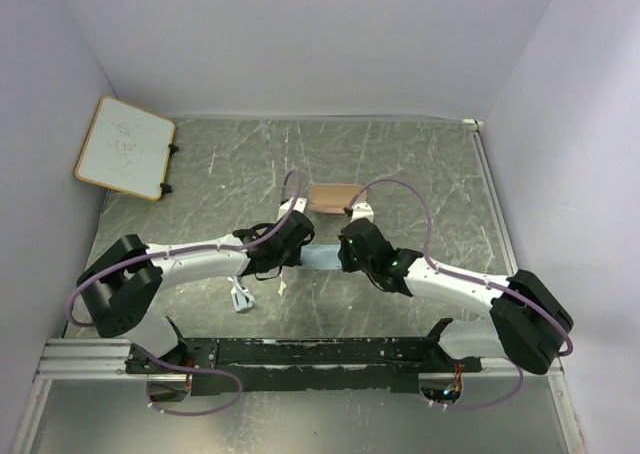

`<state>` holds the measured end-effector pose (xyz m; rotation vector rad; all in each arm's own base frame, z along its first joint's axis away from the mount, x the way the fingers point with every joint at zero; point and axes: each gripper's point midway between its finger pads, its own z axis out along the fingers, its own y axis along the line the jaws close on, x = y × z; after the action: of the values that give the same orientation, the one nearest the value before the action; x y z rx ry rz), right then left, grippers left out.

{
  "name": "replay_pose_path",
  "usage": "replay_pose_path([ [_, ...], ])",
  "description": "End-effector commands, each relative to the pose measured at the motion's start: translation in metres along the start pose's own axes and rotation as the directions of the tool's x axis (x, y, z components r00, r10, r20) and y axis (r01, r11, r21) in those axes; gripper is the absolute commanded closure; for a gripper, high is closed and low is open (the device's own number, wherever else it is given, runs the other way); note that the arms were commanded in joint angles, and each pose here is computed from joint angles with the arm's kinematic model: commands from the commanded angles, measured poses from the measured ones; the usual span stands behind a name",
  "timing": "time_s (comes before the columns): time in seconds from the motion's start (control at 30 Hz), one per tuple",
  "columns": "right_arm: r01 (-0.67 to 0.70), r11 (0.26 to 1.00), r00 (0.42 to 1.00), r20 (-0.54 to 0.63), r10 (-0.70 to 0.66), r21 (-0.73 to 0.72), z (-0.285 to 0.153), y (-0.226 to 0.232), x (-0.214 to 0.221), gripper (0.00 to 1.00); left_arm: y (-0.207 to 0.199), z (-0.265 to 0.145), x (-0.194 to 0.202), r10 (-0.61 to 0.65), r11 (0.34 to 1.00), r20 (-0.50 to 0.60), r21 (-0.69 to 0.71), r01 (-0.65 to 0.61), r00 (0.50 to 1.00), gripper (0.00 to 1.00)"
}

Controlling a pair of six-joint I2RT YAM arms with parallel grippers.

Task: Organize the sunglasses
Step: Pick up the glasses cleaning cloth from the center of the board.

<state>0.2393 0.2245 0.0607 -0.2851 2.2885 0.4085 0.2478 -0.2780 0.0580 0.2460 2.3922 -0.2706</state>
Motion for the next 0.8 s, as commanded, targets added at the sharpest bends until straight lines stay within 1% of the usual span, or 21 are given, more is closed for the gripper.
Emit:
replay_pose_path([
  [0.0,0.008,0.999,1.000,0.018,-0.009,0.040,0.004,-0.004,-0.011,1.00,-0.011,0.004,-0.023,0.008,0.998,0.039,0.056,-0.010,0.999,0.93],
  [0.33,0.000,0.997,1.000,0.028,-0.002,0.074,0.014,-0.011,-0.026,1.00,-0.011,0.019,-0.041,0.034,0.996,0.048,0.080,-0.038,0.998,0.93],
  [0.77,-0.022,0.993,0.998,0.054,0.016,0.114,0.020,-0.027,-0.054,1.00,-0.014,0.030,-0.073,0.055,0.993,0.074,0.098,-0.063,0.996,0.93],
])
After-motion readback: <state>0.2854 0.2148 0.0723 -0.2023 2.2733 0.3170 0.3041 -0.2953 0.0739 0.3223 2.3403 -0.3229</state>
